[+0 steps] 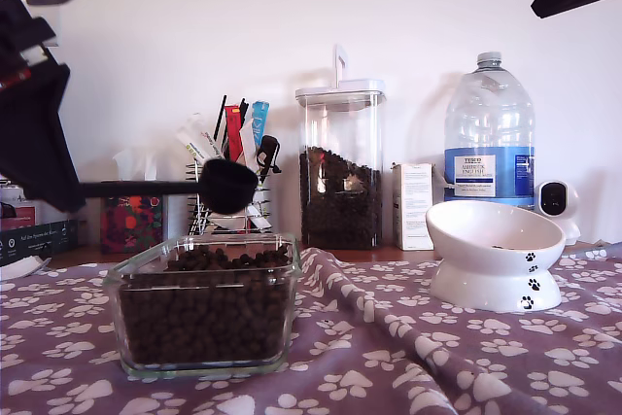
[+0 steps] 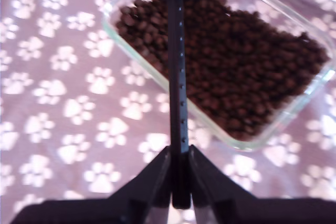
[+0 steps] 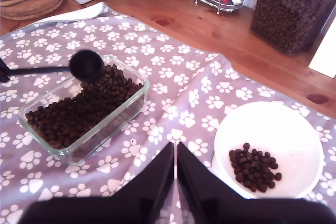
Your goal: Measure one spoon of cat food and pour it into the food bowl
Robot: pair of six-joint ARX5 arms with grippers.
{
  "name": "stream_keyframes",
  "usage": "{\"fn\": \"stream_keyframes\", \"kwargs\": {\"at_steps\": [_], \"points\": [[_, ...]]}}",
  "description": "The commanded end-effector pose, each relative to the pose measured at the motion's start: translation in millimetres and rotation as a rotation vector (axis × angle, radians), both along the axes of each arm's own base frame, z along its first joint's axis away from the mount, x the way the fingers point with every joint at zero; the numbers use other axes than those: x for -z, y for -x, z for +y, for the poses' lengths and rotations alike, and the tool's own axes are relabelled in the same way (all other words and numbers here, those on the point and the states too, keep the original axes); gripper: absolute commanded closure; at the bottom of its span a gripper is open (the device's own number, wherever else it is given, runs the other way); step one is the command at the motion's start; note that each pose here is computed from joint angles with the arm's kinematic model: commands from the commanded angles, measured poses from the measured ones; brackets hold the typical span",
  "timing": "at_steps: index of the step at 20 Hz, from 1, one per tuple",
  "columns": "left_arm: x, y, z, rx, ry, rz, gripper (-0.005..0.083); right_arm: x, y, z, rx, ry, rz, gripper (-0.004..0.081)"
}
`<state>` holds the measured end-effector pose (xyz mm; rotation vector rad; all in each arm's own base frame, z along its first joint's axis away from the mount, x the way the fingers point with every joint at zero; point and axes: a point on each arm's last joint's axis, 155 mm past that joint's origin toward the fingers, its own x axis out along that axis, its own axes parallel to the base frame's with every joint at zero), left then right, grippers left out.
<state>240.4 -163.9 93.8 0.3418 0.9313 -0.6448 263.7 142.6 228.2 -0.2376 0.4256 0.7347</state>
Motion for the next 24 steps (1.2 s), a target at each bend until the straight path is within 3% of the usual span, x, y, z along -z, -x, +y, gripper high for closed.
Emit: {"fn": "stream_keyframes", "kwargs": {"at_steps": [1,5,11,13,15,17,21,22,24], "points": [[19.2,2.2,-0.7,-0.013,-0.021,0.069,0.0795,9.1,-1.4,2.6,-0.010,-0.003,0.028,0.0783],[29.6,-0.2,-2.2,-0.020,-0.047,0.120,0.0795,18.7,-3.4,7.0,-0.027,-0.003,0.066,0.0783],[-3.4,-11.4,-9.4,-0.019,-0.029,0.094,0.0789,30.0,-5.1,14.1,-0.049,0.007,0.104,0.0783],[-12.8,-12.9,-11.0,-0.018,-0.024,0.092,0.0718,34.1,-5.8,15.4,-0.052,0.010,0.118,0.0783],[-17.4,-11.1,-9.6,-0.021,-0.031,0.104,0.0590,36.2,-5.2,18.0,-0.061,0.013,0.125,0.0783],[-18.8,-9.1,-8.4,-0.021,-0.037,0.114,0.0554,35.9,-4.8,19.1,-0.065,0.012,0.124,0.0783],[-20.3,-9.9,-8.5,-0.022,-0.037,0.110,0.0558,36.1,-3.8,20.6,-0.070,0.013,0.125,0.0783],[-21.1,-9.5,-7.7,-0.022,-0.039,0.108,0.0585,36.7,-3.3,20.5,-0.070,0.013,0.128,0.0783],[-27.0,-8.2,-7.2,-0.021,-0.029,0.094,0.0731,36.7,-3.3,20.5,-0.068,0.011,0.131,0.0783]]}}
